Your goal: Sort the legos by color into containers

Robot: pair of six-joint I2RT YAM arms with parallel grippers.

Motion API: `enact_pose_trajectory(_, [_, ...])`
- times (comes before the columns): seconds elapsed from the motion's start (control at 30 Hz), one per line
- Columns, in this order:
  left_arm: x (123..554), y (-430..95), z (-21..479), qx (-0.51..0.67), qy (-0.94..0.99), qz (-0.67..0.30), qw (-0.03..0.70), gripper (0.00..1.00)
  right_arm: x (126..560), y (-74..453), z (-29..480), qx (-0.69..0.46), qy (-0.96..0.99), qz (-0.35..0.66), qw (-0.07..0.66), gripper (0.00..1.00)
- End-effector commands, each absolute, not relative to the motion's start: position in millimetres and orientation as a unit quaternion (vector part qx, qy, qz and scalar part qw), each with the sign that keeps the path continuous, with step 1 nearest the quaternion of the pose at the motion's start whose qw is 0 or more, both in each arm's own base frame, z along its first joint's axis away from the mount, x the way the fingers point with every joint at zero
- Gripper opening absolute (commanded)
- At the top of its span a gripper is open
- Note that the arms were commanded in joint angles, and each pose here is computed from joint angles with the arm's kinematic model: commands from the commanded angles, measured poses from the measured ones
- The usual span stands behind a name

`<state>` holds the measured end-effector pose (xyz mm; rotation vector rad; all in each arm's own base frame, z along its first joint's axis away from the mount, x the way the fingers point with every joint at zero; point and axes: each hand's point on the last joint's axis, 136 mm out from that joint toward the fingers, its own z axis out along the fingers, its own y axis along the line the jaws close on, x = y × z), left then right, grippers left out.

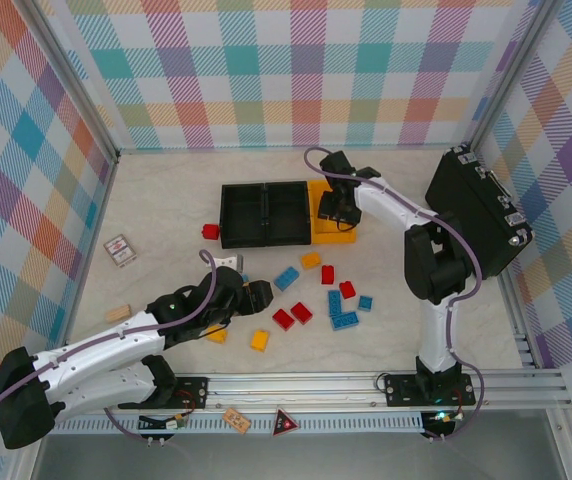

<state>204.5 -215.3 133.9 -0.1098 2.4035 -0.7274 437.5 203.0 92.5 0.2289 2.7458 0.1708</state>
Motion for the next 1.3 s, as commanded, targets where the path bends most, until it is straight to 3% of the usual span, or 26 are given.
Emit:
enact_pose_trajectory(0.0, [199, -211, 130, -0.044, 0.912, -0.27, 0.307, 0.71, 440, 201, 108, 0.082, 0.974, 0.06, 0.2, 0.58])
enact_pose_trajectory(0.47, [199, -200, 135, -0.059, 0.909, -0.261, 0.319, 0.71, 395, 196, 143, 0.061, 0.969, 0.097, 0.221, 0.58])
enact_pose_trajectory(0.97, [206, -208, 141, -0.043, 0.91, -0.252, 0.326, 0.74, 309, 190, 118, 0.027, 0.977, 0.123, 0.175, 0.58])
enact_pose_trajectory(1.27, [207, -255, 154, 0.02, 0.889, -0.335, 0.312, 0.76, 287, 211, 77, 0.005, 0.984, 0.121, 0.13, 0.6])
